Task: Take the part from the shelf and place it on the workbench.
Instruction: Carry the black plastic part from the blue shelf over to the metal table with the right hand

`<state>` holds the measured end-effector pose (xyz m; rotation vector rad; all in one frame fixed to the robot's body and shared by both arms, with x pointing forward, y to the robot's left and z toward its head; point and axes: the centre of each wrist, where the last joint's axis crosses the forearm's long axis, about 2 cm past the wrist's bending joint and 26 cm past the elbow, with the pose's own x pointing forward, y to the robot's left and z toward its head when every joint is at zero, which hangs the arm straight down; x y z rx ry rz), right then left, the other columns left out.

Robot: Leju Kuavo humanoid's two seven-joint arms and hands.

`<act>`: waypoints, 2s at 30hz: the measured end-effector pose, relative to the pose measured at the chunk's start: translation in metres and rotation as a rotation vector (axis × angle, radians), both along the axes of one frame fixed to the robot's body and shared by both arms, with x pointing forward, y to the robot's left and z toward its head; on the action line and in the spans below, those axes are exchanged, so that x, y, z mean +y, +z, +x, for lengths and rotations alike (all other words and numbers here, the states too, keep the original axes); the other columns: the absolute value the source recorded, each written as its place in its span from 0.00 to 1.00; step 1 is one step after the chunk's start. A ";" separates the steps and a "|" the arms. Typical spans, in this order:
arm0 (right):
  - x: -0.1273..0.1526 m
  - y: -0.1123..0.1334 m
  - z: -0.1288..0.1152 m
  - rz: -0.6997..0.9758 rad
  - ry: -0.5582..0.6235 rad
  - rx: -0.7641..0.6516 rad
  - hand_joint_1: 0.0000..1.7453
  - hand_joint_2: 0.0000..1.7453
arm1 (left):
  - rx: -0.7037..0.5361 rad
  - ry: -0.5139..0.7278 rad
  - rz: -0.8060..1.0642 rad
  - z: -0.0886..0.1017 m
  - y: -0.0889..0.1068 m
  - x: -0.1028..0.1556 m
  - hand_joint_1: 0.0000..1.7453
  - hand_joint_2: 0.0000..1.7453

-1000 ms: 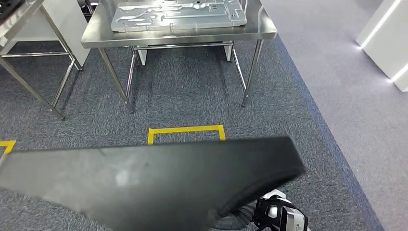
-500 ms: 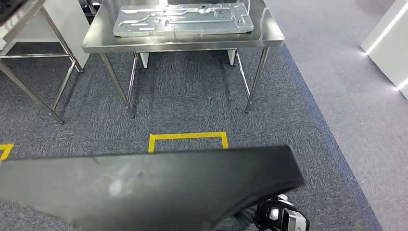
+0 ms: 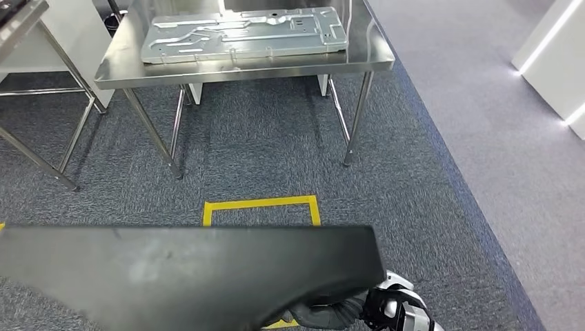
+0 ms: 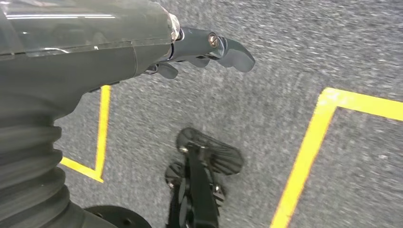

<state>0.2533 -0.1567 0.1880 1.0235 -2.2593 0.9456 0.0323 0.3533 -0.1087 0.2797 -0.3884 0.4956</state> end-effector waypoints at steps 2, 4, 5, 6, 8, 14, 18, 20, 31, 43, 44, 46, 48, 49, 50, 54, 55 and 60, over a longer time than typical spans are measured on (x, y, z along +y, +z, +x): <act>0.000 -0.001 0.000 -0.005 -0.003 -0.001 0.93 1.00 | -0.002 -0.001 0.002 0.001 0.000 0.001 0.00 1.00; 0.000 -0.001 0.001 -0.008 -0.007 -0.003 0.93 1.00 | -0.002 -0.003 0.004 0.000 0.000 0.002 0.00 1.00; -0.001 -0.001 0.001 -0.009 -0.009 -0.004 0.93 1.00 | -0.002 -0.003 0.005 -0.001 0.000 0.002 0.00 1.00; -0.001 -0.001 0.001 -0.011 -0.011 -0.007 0.93 1.00 | -0.004 -0.003 0.005 0.000 0.000 0.003 0.00 1.00; -0.001 0.000 0.002 -0.012 -0.014 -0.011 0.93 1.00 | -0.007 -0.004 0.006 0.001 0.000 0.003 0.00 1.00; -0.002 -0.003 0.001 -0.023 -0.017 -0.006 0.93 1.00 | -0.009 -0.013 0.002 -0.001 0.000 0.003 0.00 1.00; -0.002 -0.004 0.000 -0.023 -0.016 -0.003 0.93 1.00 | -0.014 -0.018 0.001 0.000 0.000 0.003 0.00 1.00; -0.002 -0.005 0.000 -0.022 -0.016 0.000 0.93 1.00 | -0.015 -0.018 0.001 0.000 0.000 0.003 0.00 1.00; -0.003 -0.008 -0.004 -0.008 -0.016 0.021 0.93 1.00 | -0.015 -0.024 0.004 0.000 0.000 0.004 0.00 1.00; -0.004 -0.007 -0.007 0.001 -0.014 0.021 0.93 1.00 | -0.012 -0.035 0.009 0.001 0.001 0.008 0.00 1.00; -0.004 -0.007 -0.007 0.001 -0.014 0.021 0.93 1.00 | -0.012 -0.035 0.010 0.000 0.001 0.008 0.00 1.00; -0.004 -0.007 -0.007 0.001 -0.014 0.020 0.93 1.00 | -0.012 -0.036 0.009 0.001 0.001 0.008 0.00 1.00; -0.005 -0.007 -0.007 0.001 -0.014 0.021 0.93 1.00 | -0.014 -0.036 0.008 0.001 0.001 0.007 0.00 1.00; -0.005 -0.007 -0.007 0.001 -0.013 0.020 0.93 1.00 | -0.014 -0.036 0.008 0.001 0.001 0.008 0.00 1.00; -0.005 -0.007 -0.008 0.002 -0.013 0.020 0.93 1.00 | -0.014 -0.036 0.008 0.001 0.001 0.008 0.00 1.00; -0.006 -0.005 -0.008 0.014 -0.013 0.020 0.93 1.00 | -0.020 -0.034 0.009 0.002 0.001 0.007 0.00 1.00; -0.006 -0.005 -0.009 0.016 -0.015 0.020 0.93 1.00 | -0.020 -0.034 0.009 0.002 0.001 0.007 0.00 1.00; -0.008 -0.006 -0.009 0.015 -0.022 0.022 0.93 1.00 | -0.017 -0.035 0.010 -0.002 0.001 0.007 0.00 1.00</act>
